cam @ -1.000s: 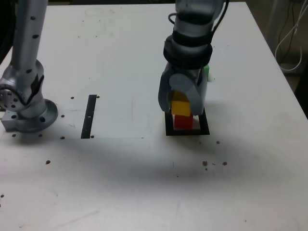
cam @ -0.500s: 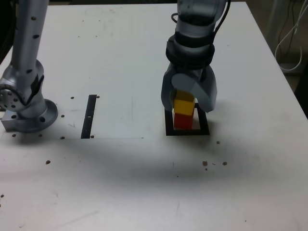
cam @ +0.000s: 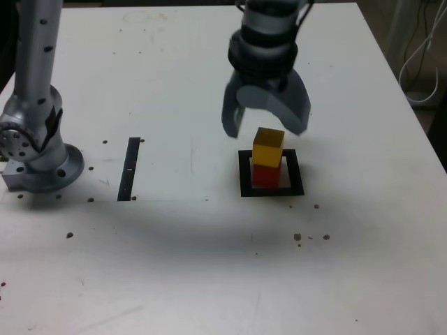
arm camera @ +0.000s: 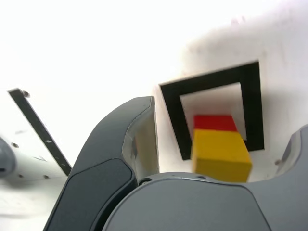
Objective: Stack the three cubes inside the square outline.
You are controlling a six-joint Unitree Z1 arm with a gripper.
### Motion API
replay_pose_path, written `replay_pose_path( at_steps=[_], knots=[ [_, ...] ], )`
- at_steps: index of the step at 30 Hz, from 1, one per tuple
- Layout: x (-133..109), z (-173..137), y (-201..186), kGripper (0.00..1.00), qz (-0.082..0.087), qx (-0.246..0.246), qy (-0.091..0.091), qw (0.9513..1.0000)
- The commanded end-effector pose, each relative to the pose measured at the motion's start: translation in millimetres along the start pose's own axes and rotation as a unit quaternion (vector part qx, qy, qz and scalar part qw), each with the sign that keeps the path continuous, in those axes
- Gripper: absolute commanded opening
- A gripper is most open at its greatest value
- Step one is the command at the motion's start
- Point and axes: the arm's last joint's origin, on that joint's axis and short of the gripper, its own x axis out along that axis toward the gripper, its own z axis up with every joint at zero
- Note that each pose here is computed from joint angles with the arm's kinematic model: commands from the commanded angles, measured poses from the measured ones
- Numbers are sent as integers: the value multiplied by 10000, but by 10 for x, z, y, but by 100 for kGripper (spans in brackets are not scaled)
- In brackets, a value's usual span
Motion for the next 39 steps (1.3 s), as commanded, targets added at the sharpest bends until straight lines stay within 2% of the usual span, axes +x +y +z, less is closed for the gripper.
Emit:
replay_pose_path(
  at_steps=[1, 6, 11, 14, 24, 39],
  knots=[
    [-22, -82, 91, 99, -7, 15, -16, 10000],
    [1, -166, 344, 100, 29, 46, -23, 10000],
    [22, -167, 734, 99, 207, 28, -161, 9997],
    [63, -164, 938, 98, 266, -133, -152, 9994],
    [386, 47, 1231, 94, -47, -330, 226, 9992],
    [573, 404, 1286, 89, -18, -238, 195, 9995]
  ],
)
